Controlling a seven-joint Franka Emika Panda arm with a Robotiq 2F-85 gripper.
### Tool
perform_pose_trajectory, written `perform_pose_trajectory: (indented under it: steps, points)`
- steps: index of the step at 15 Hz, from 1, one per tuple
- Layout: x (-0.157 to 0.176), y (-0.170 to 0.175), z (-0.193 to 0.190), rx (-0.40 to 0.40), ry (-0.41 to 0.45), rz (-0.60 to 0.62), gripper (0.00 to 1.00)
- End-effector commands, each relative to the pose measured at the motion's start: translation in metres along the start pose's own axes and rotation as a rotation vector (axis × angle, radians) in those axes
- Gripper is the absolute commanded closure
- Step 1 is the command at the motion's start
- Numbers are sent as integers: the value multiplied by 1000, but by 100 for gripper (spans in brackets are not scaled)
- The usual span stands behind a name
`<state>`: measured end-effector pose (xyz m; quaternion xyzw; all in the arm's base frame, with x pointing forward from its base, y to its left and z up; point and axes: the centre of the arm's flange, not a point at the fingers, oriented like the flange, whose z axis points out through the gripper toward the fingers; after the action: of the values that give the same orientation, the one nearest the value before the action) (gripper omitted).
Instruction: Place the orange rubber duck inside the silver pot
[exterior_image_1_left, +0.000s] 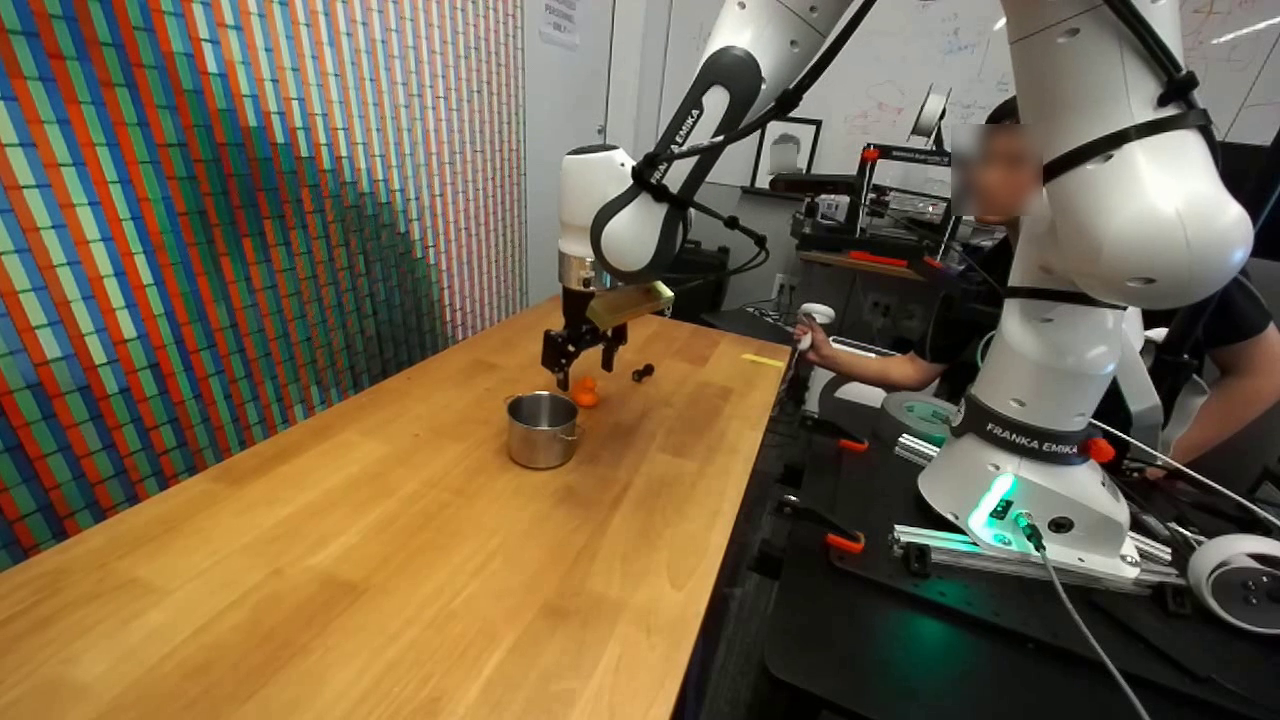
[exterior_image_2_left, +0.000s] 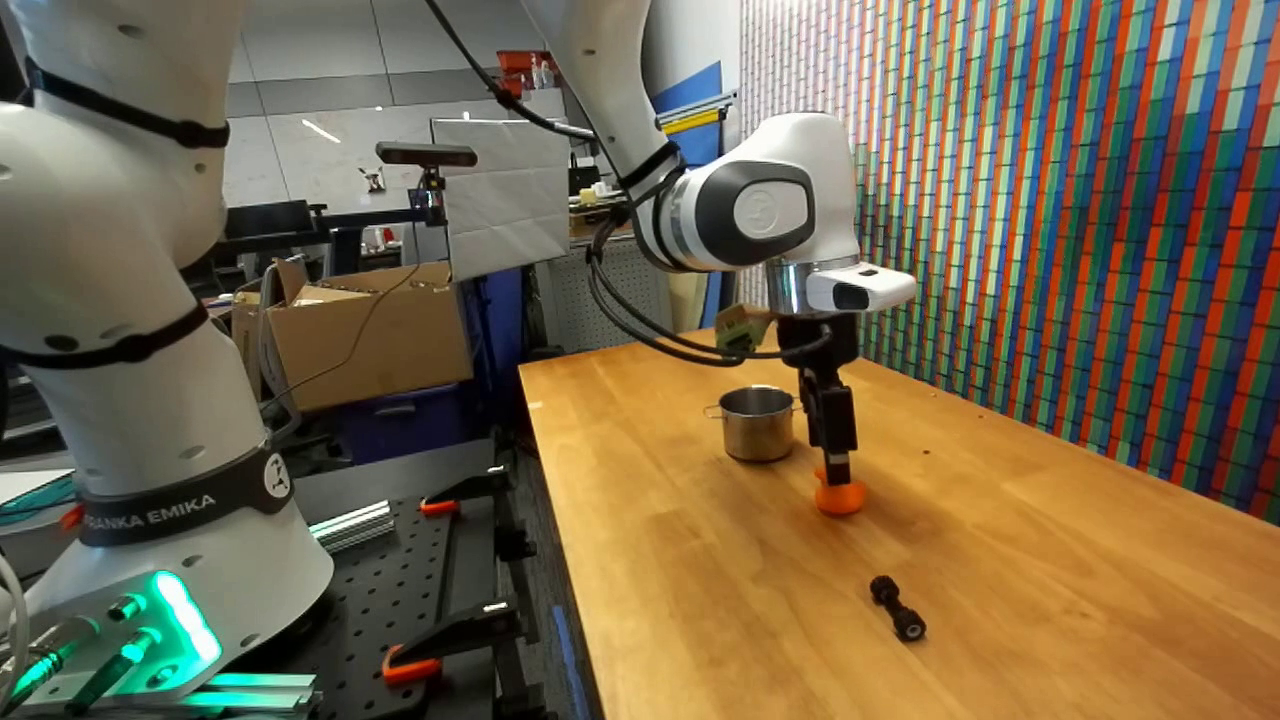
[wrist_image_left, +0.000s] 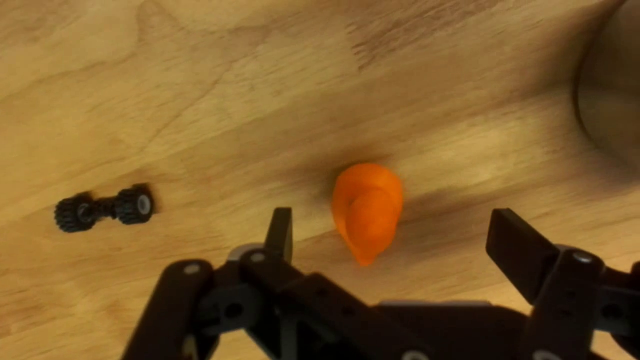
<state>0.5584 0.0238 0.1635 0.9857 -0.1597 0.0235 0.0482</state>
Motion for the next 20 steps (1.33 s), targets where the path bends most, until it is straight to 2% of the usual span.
perform_pose_trajectory:
  steps: [1, 4, 5, 6, 9, 13, 14, 17, 20]
  points:
    - [4, 5, 16, -3, 15, 44, 0]
    - [7, 14, 29, -22, 29, 49, 0]
    - [7, 17, 32, -15, 36, 53, 25]
    - [9, 18, 30, -2, 51, 59, 27]
    - [10, 16, 31, 27, 71, 75, 51]
    - [10, 18, 31, 51, 57, 108, 81]
    - [11, 20, 29, 56, 50, 118, 77]
    - [13, 22, 16, 82, 32, 139, 77]
    - [24, 10, -27, 144, 49, 137, 77]
